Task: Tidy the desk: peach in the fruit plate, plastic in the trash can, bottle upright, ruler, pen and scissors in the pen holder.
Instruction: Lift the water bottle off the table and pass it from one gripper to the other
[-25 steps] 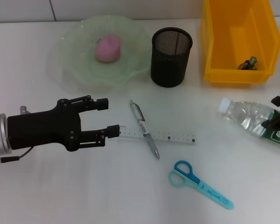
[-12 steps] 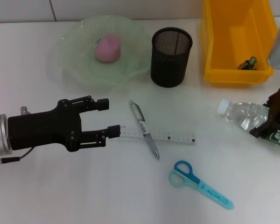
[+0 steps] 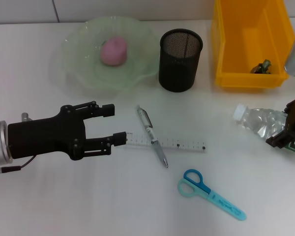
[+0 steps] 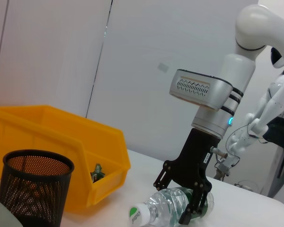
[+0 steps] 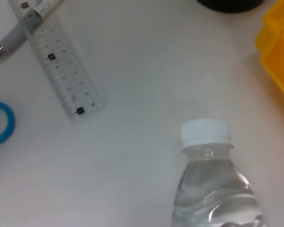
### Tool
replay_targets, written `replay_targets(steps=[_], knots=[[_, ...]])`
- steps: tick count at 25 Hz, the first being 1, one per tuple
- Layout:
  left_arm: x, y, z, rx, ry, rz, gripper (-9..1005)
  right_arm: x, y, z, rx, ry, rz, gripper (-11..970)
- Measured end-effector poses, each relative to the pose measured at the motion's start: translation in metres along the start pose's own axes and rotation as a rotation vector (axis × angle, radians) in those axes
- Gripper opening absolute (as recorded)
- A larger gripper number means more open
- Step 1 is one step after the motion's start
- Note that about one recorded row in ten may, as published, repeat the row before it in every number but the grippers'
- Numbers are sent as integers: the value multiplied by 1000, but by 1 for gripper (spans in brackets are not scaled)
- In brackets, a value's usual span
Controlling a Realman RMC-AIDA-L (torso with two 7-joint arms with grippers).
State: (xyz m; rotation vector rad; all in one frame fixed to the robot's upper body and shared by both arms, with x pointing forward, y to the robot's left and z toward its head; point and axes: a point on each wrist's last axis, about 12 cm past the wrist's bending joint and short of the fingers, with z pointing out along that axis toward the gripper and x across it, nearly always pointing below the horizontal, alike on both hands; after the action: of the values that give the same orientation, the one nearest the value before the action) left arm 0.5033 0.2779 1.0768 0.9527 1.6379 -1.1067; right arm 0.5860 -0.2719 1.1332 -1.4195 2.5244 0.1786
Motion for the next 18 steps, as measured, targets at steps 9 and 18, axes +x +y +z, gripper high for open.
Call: replay_targets(steps=[9, 18], knots=[[0, 0, 0, 1, -1, 0, 795, 16, 5, -6, 0, -84, 16, 751], [-3, 0, 1, 14, -5, 7, 794, 37, 12, -20, 10, -224, 45, 751]])
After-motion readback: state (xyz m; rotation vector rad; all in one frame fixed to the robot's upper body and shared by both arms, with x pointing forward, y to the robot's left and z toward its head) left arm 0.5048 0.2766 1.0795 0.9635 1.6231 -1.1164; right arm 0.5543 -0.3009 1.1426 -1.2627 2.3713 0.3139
